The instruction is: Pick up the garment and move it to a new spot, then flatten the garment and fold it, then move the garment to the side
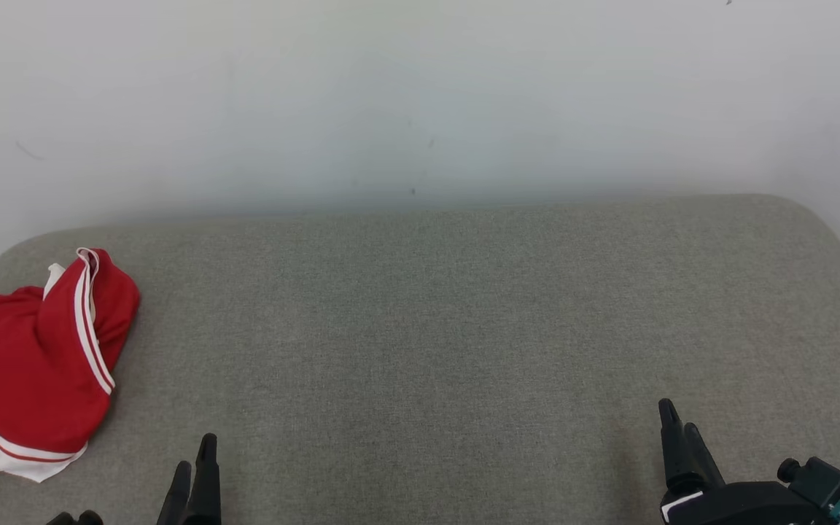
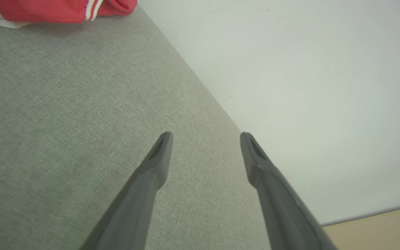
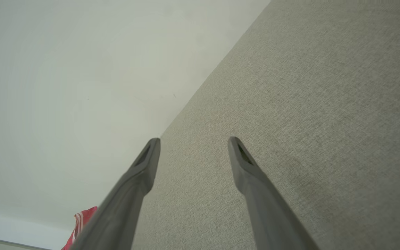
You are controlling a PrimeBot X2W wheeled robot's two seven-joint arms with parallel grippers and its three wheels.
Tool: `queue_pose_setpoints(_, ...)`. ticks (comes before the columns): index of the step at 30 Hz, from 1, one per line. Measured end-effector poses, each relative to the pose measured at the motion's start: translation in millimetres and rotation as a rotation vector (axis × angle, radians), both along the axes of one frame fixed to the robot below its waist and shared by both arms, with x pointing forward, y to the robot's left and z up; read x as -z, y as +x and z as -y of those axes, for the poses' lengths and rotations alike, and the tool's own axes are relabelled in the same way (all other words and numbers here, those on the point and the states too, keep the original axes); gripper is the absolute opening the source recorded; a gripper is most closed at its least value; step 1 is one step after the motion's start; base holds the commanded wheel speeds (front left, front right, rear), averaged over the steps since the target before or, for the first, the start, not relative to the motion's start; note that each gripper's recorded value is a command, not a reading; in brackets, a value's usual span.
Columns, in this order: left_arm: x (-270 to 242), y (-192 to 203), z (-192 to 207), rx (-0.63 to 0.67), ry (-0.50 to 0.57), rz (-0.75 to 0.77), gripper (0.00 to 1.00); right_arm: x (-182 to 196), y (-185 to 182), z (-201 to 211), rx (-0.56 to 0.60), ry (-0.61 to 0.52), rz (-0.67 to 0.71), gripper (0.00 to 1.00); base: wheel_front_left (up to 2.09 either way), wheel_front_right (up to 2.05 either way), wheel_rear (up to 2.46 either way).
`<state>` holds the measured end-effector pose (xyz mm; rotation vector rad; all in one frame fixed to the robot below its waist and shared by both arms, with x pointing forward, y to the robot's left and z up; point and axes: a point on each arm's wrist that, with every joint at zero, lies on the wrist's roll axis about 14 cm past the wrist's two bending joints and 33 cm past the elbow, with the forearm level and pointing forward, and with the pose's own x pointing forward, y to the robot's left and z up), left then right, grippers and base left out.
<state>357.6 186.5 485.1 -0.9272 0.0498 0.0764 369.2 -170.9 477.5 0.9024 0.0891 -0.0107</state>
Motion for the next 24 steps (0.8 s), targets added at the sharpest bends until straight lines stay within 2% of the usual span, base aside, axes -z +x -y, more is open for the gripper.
queue_pose_setpoints(5,-2.3,-2.4,1.3,0.010,0.105,0.011,1.00,1.2,-1.5,-2.2,-0.015,-0.087,0.004,1.00,0.00,0.00,0.00)
queue_pose_setpoints(24,-9.5,1.4,-3.1,0.005,0.392,0.039,1.00,0.4,3.8,-10.8,-0.075,-0.350,0.030,1.00,0.00,0.00,0.00)
